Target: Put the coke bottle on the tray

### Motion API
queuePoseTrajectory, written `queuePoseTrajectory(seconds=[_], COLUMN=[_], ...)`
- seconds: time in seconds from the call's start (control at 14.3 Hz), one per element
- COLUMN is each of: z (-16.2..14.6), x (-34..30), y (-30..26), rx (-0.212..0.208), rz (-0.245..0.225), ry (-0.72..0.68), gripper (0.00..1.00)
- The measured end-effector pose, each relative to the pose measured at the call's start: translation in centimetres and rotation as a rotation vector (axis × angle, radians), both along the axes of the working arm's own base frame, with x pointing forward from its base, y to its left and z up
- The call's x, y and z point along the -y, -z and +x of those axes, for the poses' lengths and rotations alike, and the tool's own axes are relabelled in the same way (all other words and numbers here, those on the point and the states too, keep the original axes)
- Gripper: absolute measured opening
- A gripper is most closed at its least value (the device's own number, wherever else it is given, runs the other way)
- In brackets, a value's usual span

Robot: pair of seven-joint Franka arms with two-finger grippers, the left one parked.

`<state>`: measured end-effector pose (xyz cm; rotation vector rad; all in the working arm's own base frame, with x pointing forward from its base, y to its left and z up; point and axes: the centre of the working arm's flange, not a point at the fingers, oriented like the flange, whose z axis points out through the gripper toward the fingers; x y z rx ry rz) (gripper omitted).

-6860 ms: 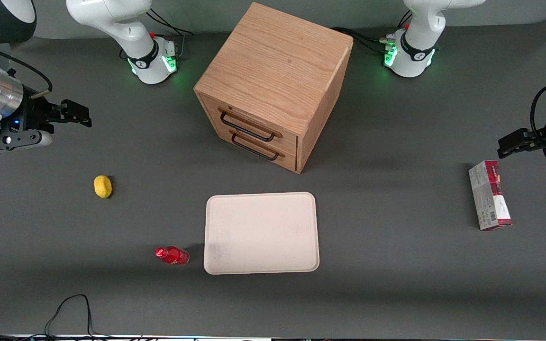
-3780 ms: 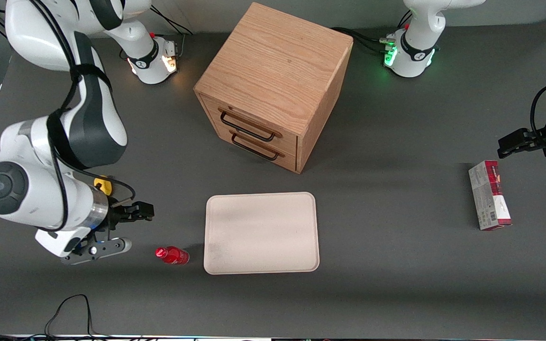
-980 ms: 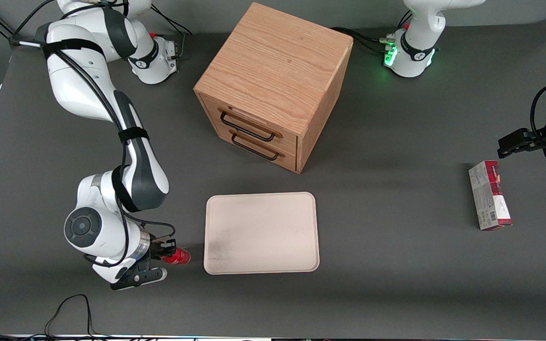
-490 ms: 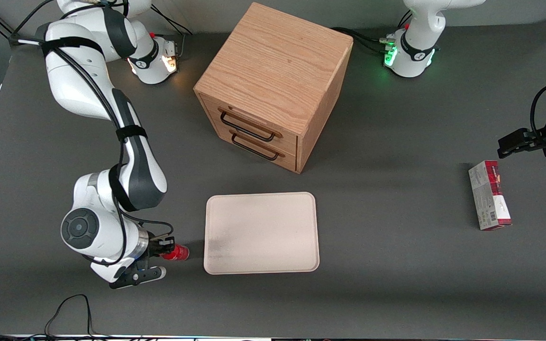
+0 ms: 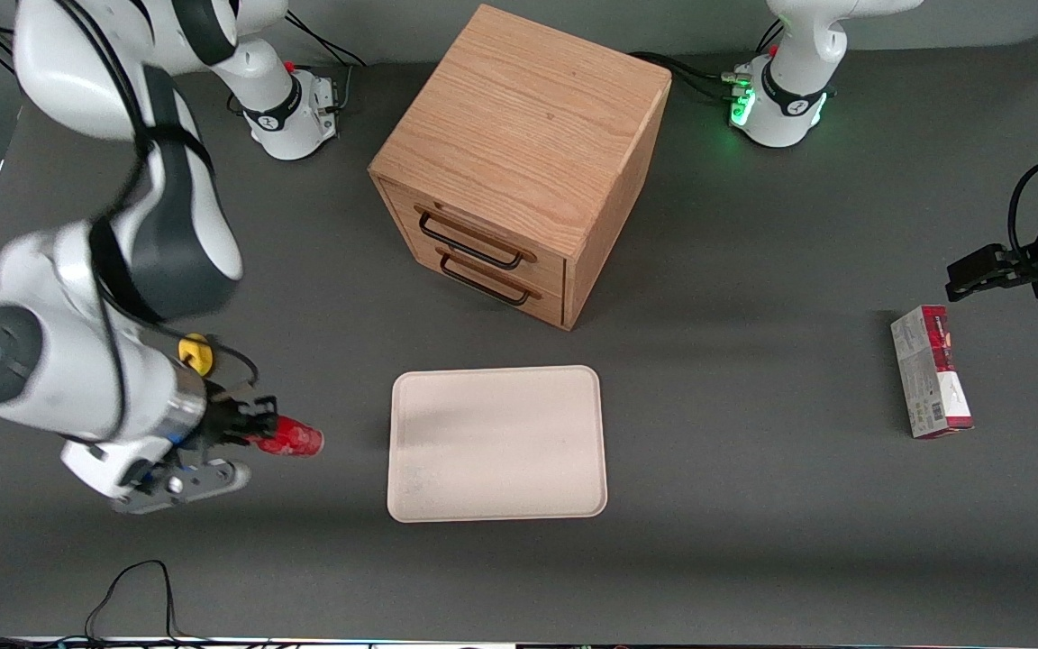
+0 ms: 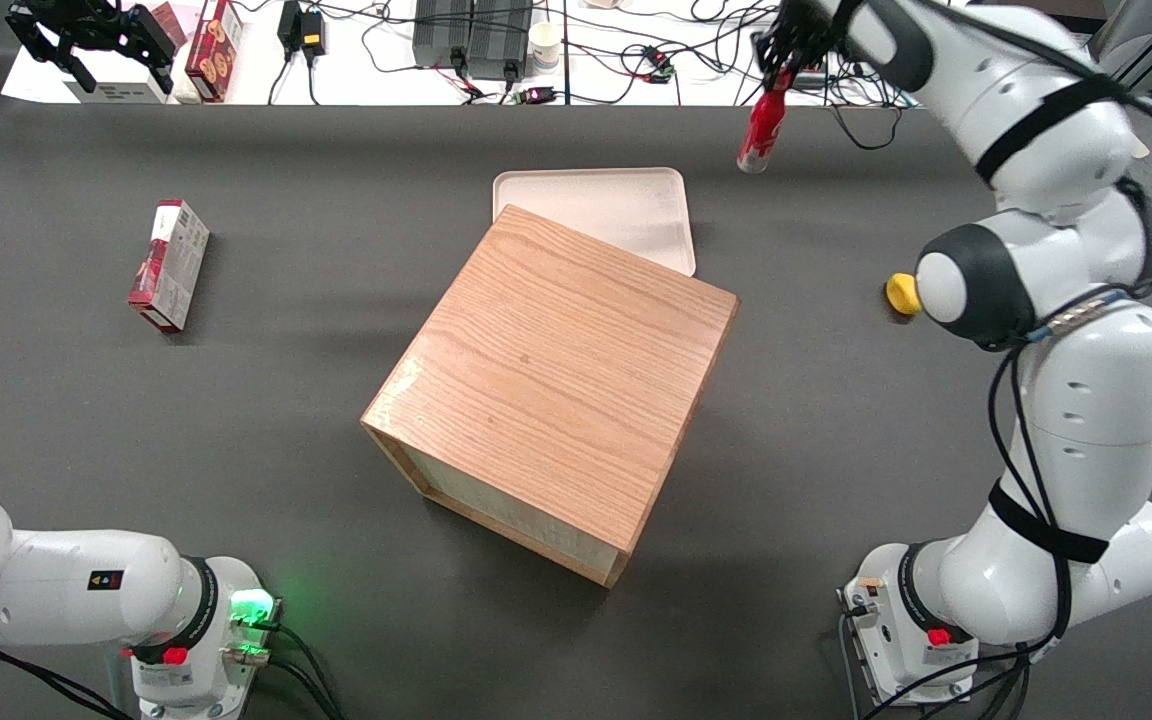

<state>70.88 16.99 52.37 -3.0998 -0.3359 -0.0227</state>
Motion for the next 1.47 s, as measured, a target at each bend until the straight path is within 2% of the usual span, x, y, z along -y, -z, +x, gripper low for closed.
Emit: queuePoseTrajectory(seconds=[0.14, 0.28, 0.63, 0.7, 0.84, 1.26, 1.47], z=[-2.4, -3.8, -4.3, -3.9, -2.4, 2.0, 2.7], x=[0.7, 1.2, 1.4, 1.2, -0.1, -6.8, -8.9], y=[-3.8, -5.0, -3.4, -2.8, -1.1, 8.1, 11.5], rx=[-0.025, -0.041, -0.081, -0.073, -0.023, 0.062, 0.076], rz=[0.000, 0.001, -0.005, -0.003, 0.009, 0.056, 0.062], ry=[-0.001, 0.001, 0.004, 0.002, -0.005, 0.028, 0.028], gripper=[0.31, 0.31, 0.31, 0.31, 0.31, 0.31, 0.31])
